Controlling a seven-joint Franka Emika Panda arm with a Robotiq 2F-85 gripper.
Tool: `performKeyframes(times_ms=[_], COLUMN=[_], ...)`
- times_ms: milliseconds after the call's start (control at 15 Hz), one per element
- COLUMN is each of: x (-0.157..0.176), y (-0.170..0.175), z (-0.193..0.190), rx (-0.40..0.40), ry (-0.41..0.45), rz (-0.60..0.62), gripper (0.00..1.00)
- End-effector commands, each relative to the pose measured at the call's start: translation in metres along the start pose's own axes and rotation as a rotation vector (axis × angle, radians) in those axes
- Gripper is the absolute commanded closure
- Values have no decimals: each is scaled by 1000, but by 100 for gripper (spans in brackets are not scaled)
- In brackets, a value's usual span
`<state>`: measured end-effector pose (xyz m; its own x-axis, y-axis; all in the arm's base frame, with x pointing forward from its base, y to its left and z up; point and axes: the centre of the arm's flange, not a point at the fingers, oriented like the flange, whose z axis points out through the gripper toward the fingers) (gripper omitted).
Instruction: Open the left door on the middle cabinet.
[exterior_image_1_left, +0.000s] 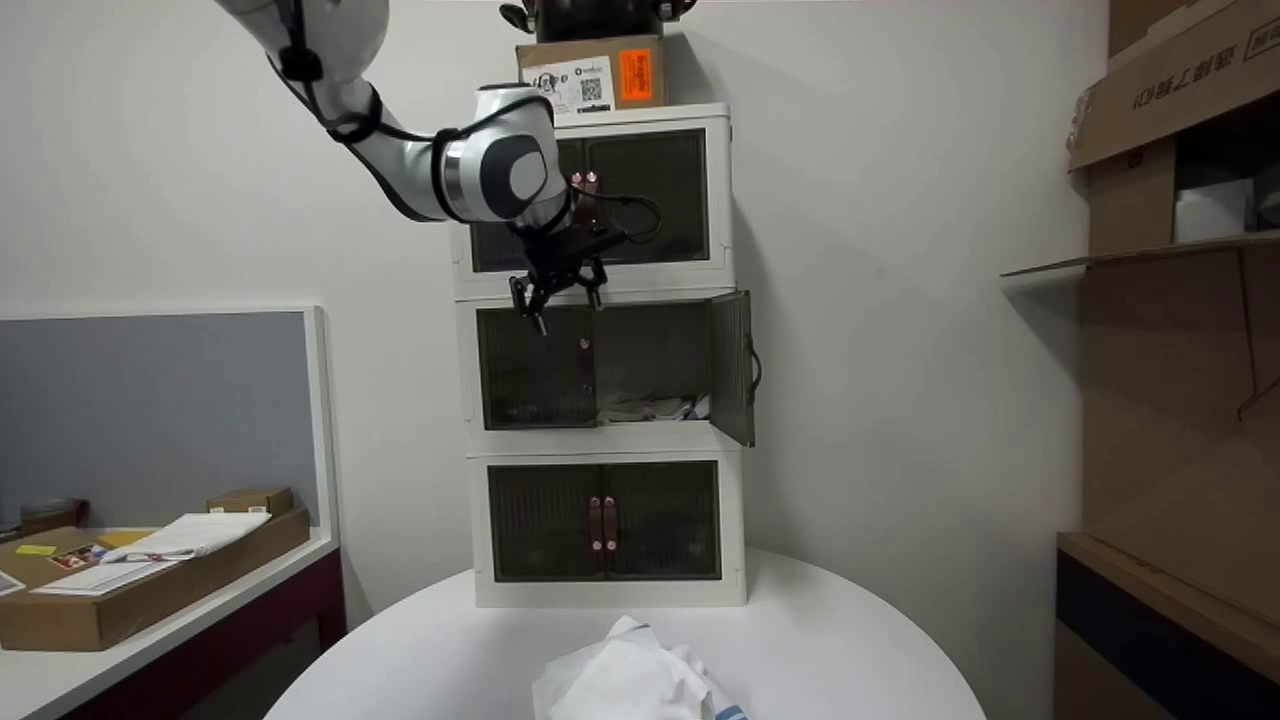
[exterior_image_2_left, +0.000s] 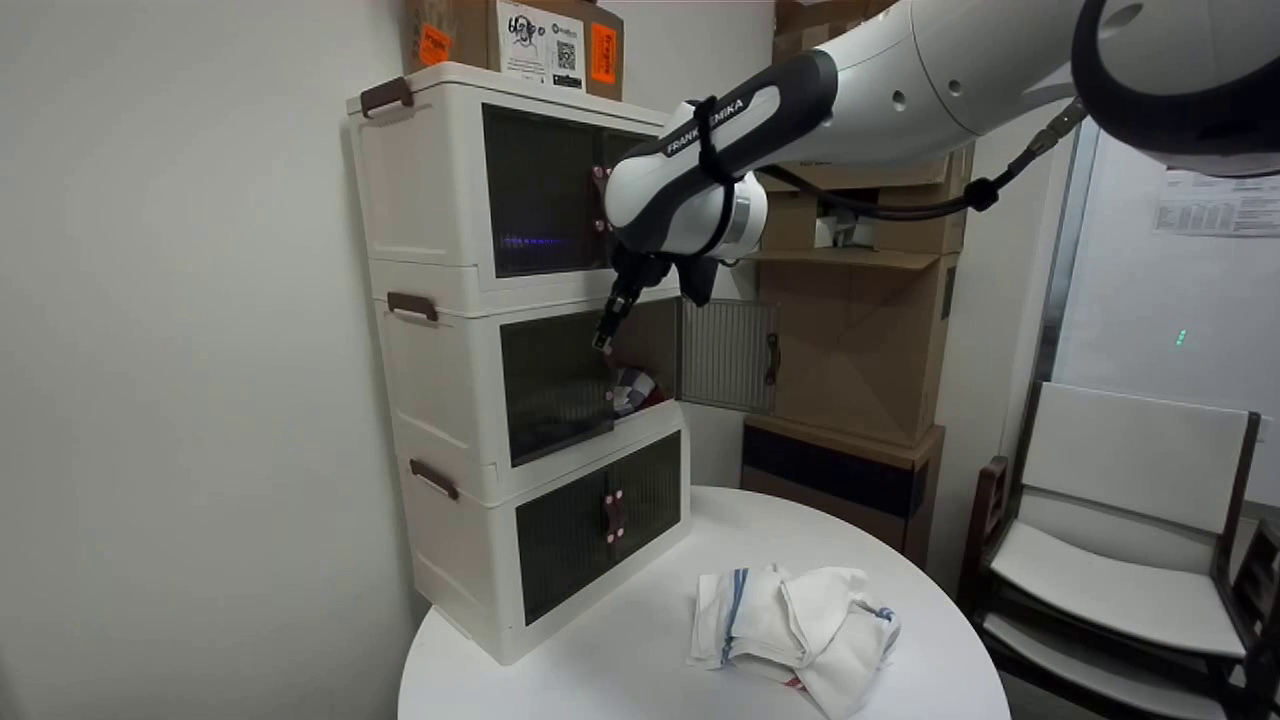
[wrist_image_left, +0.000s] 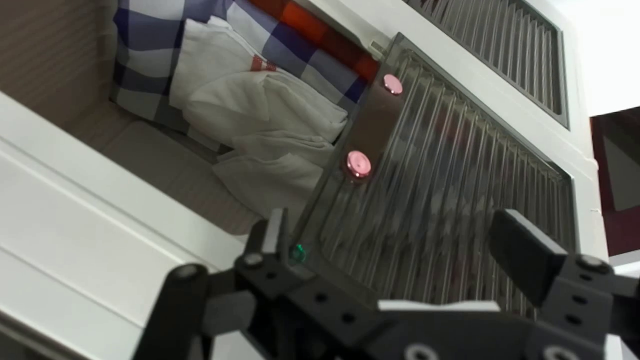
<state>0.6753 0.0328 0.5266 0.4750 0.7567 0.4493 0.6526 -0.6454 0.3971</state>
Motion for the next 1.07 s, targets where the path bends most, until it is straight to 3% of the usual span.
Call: performKeyframes(times_ms=[0, 333, 1000], x=[16, 22, 20], y=[-18, -36, -86], z=[1, -19, -65], rx=[49, 65, 105], ry=[9, -6, -79], rz=[73, 156, 159], gripper=[0, 0, 0])
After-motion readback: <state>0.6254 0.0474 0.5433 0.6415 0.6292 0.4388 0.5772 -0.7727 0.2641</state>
